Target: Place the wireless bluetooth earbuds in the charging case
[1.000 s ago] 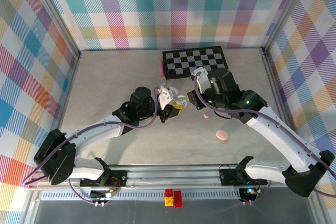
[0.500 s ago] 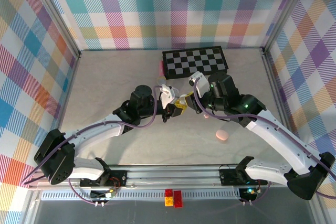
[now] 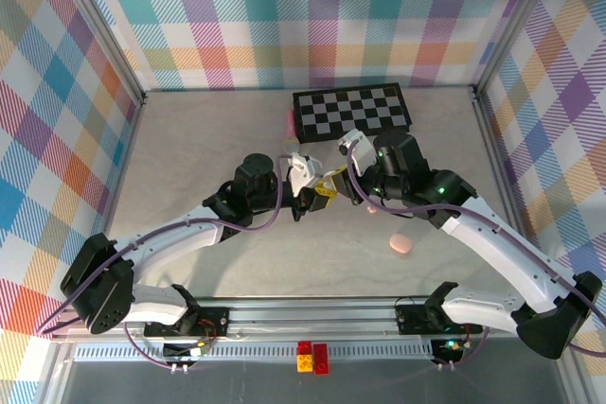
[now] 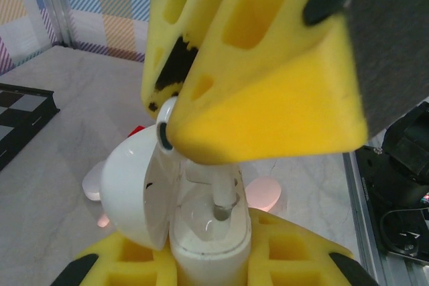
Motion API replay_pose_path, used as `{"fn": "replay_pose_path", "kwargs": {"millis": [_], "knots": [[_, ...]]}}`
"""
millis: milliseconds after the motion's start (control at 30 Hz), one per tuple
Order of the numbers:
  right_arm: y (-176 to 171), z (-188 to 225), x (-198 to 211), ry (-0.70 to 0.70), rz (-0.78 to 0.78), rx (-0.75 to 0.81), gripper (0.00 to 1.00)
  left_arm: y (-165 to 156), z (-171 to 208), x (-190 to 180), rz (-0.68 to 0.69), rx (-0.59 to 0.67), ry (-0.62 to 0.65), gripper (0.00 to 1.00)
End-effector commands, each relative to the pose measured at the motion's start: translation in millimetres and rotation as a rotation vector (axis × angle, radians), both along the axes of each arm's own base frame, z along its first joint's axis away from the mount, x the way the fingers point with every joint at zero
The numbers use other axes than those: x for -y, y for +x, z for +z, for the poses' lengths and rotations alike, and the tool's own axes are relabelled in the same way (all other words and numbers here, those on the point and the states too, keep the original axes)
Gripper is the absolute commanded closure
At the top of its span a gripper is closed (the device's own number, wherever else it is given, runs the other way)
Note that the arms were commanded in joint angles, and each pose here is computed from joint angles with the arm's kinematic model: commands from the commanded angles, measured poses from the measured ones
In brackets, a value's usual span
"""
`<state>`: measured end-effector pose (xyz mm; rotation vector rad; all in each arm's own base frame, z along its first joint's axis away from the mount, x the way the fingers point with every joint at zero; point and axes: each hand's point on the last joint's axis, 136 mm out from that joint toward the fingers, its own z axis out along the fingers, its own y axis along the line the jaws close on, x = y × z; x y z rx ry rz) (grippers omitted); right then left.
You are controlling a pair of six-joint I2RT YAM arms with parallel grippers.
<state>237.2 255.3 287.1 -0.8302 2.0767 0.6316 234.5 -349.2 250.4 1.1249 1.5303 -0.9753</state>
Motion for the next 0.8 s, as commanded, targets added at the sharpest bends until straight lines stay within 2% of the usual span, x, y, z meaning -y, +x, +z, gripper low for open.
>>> {"fn": "replay_pose_path", "kwargs": {"millis": [0,433,767], "knots": [[-1,-9,-2,-0.018,0.027,-0.003,0.83,-12,28,2,-0.043,0.049,-0.057,0.96],[-9,-18,-8,-0.023,0.08,-0.046,0.81,-10,37,1,-0.032,0.05,-0.071,0.96],[-13,1,-2,0.018,0.068,0.003,0.76,-12,39,2,-0.04,0.047,-0.088,0.96]]}}
